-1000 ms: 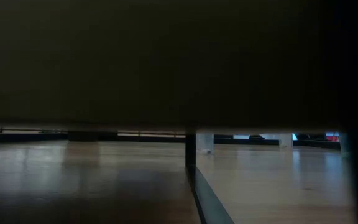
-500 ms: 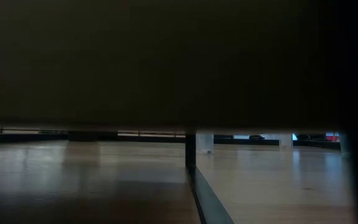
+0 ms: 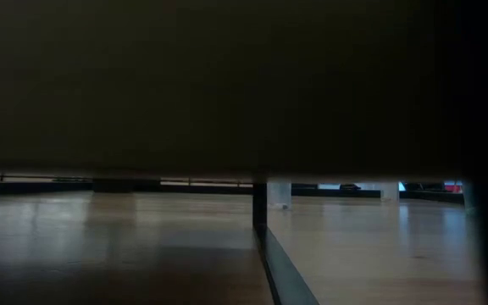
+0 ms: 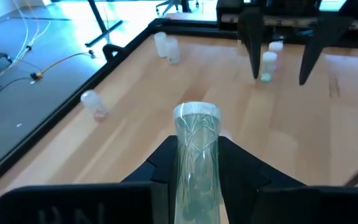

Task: Pick and place medicine bottles onto shelf by color
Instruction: Put the top left green pill bottle on the shelf

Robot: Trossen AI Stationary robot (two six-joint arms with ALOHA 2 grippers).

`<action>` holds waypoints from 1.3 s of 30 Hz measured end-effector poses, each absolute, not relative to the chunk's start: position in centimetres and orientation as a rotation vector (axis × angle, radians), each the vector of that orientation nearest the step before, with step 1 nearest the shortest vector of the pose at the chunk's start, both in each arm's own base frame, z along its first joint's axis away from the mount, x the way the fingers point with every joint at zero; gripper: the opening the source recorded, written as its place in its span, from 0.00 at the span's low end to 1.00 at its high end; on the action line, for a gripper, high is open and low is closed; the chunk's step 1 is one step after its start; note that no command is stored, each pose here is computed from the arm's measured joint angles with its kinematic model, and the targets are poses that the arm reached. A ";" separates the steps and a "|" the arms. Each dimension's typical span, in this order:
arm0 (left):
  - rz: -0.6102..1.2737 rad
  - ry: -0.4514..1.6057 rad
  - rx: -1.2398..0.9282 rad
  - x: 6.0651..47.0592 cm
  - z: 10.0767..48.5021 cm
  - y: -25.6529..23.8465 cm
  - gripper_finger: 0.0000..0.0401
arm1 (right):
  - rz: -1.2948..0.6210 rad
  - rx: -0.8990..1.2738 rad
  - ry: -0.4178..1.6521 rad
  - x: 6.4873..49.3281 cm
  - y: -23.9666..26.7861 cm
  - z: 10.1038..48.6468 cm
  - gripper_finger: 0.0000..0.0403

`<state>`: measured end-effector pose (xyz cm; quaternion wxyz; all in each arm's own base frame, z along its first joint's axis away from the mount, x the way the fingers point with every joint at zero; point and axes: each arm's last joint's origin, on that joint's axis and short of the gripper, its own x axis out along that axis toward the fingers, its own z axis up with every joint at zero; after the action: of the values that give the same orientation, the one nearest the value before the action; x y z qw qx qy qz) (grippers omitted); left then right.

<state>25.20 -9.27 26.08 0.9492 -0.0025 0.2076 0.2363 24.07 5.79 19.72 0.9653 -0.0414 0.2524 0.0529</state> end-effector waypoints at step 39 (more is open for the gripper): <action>0.324 0.083 -0.050 22.3 20.1 -9.3 0.19 | 0.107 -0.084 0.511 24.1 5.8 19.7 0.64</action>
<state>22.31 -9.27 20.11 0.9857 -0.0247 0.0414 0.1612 24.06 5.77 19.70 0.9652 -0.0413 0.2528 0.0528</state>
